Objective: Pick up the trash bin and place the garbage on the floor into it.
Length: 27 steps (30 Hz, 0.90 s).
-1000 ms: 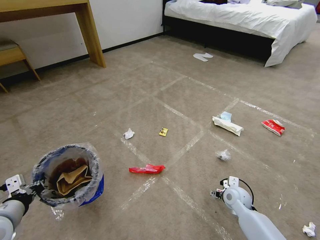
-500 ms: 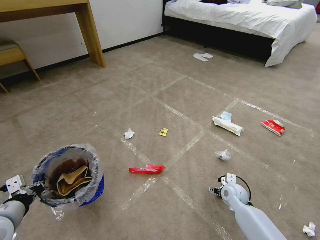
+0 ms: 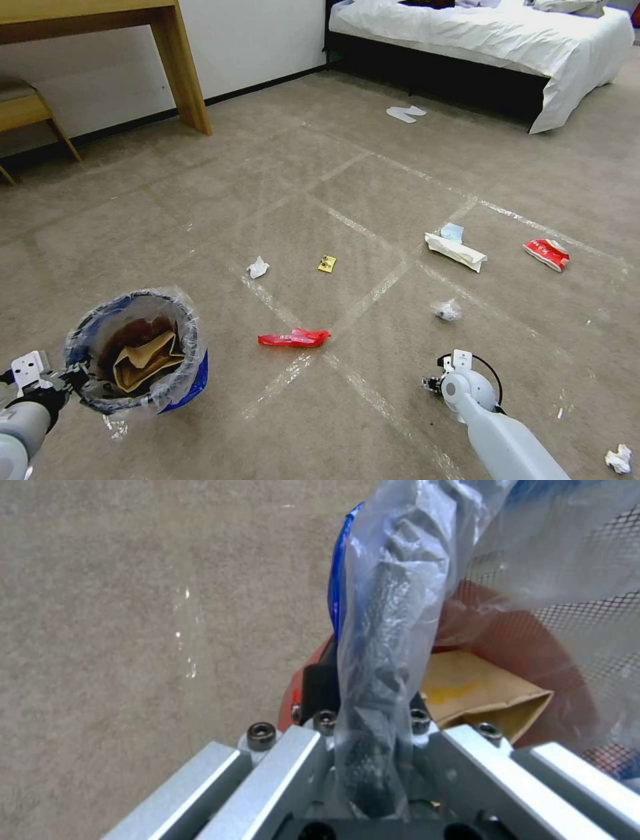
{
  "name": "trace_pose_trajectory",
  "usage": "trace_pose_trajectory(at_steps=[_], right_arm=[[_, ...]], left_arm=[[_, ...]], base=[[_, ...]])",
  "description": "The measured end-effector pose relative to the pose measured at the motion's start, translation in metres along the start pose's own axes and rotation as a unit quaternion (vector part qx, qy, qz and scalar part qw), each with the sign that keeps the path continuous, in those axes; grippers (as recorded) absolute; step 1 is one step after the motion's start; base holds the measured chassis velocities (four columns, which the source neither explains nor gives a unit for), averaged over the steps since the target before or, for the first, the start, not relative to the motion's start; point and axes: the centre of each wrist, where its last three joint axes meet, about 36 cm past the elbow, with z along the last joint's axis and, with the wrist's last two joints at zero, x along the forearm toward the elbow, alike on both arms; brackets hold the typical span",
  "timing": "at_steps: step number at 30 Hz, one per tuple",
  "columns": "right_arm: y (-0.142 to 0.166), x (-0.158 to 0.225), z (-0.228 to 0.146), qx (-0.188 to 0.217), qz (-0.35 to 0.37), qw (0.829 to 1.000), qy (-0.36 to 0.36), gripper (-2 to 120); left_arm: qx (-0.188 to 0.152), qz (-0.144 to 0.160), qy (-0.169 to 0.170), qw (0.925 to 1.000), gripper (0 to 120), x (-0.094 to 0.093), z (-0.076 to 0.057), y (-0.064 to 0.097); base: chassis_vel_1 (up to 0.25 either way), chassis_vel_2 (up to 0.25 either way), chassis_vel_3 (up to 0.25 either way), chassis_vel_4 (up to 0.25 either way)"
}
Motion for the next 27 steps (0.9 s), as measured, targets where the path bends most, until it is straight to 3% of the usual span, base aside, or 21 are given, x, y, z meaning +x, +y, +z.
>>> trace_pose_trajectory(at_steps=[7, 15, 22, 26, 27], right_arm=[[0.0016, -0.0003, 0.0026, 0.000, -0.002, 1.000, -0.004, 64], [-0.0030, 0.0003, 0.0066, 0.000, 0.004, 1.000, -0.008, 33], [-0.0031, 0.0012, 0.0076, 0.001, 0.006, 1.000, -0.010, 29], [-0.0033, 0.0013, 0.0089, 0.002, 0.008, 1.000, -0.012, 20], [-0.0040, 0.0022, 0.0095, 0.001, 0.007, 1.000, -0.013, 11]], left_arm=[[-0.001, -0.001, -0.001, 1.0000, 0, 0.0016, 0.0009, -0.0002], [-0.002, -0.001, -0.002, 1.0000, 0, 0.0023, 0.0009, -0.0006], [0.000, -0.001, -0.002, 1.0000, 0, 0.0021, 0.0019, -0.0009], [-0.001, -0.001, -0.003, 1.0000, 0, 0.0024, 0.0022, -0.0011], [-0.001, -0.001, -0.003, 1.0000, 0, 0.0028, 0.0020, -0.0012]], base=[[0.000, 0.000, 0.000, 0.000], [0.000, 0.000, 0.000, 0.000], [0.000, 0.000, 0.000, 0.000], [0.000, 0.000, 0.000, 0.000], [0.000, 0.000, 0.000, 0.000]])
